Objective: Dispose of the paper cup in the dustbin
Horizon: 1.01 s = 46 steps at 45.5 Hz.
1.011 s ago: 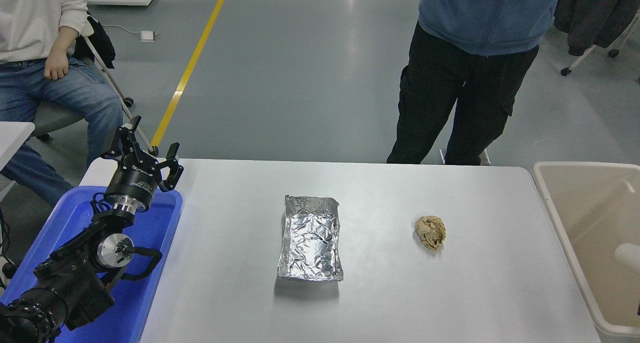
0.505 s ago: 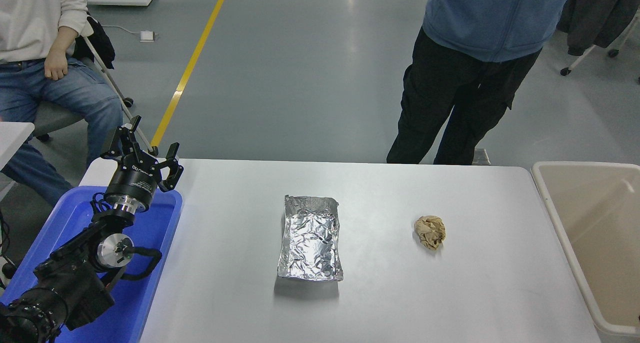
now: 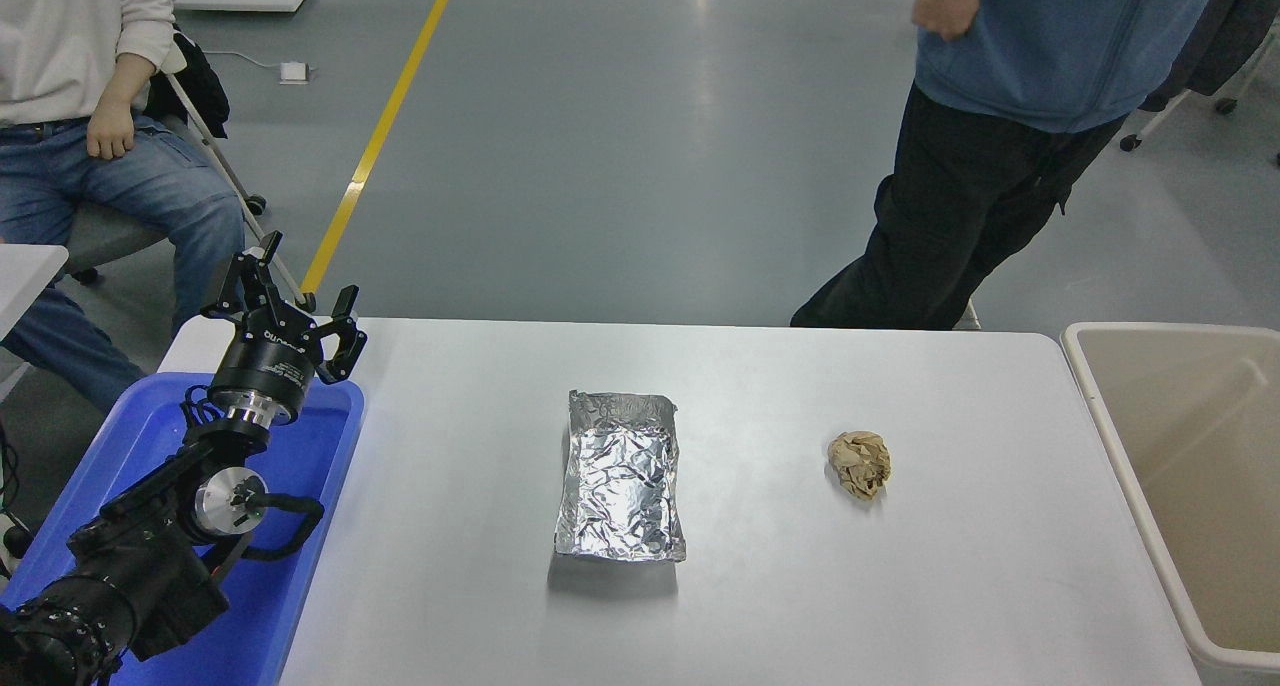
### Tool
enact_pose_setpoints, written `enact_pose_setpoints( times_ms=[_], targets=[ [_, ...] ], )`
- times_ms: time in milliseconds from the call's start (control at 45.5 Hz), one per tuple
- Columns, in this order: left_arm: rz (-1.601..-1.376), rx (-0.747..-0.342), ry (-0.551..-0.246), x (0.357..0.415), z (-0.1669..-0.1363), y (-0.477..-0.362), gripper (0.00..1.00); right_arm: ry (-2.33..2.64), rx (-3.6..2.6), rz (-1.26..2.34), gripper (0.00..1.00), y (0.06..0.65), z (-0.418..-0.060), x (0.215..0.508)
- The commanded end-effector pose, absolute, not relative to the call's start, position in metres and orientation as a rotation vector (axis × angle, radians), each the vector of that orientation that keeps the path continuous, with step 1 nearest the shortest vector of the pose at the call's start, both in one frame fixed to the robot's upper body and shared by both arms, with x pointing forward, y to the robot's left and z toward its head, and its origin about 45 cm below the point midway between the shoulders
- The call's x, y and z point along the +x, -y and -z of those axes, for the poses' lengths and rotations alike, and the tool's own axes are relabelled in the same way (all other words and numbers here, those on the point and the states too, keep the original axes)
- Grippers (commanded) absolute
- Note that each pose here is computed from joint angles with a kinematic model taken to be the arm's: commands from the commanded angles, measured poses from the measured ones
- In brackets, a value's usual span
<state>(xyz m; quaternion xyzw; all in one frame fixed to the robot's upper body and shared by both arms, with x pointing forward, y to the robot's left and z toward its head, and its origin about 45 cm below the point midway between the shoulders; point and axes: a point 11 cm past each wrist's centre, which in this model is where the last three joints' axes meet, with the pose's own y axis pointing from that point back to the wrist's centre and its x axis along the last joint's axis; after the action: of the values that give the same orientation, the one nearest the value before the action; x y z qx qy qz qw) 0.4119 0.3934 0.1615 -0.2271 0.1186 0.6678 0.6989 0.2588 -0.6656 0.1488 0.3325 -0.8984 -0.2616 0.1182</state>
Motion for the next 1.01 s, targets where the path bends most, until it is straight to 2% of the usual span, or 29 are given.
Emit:
enact_pose_setpoints(
  times_ms=[0, 505, 989],
  targets=[
    [-1.486, -0.506, -0.265, 0.4124, -0.1617, -0.392, 1.0, 2.734, 1.066, 0.734, 1.0, 0.673, -0.194, 0.29],
    [-1.486, -0.506, -0.266, 0.4124, -0.1613, -0.392, 1.0, 2.656, 1.45, 0.835, 1.0, 0.606, -0.211, 0.367],
    [-1.485, -0.507, -0.266, 0.4124, -0.1614, -0.392, 1.0, 2.509, 1.788, 0.918, 1.0, 0.54, -0.226, 0.406]
  ],
)
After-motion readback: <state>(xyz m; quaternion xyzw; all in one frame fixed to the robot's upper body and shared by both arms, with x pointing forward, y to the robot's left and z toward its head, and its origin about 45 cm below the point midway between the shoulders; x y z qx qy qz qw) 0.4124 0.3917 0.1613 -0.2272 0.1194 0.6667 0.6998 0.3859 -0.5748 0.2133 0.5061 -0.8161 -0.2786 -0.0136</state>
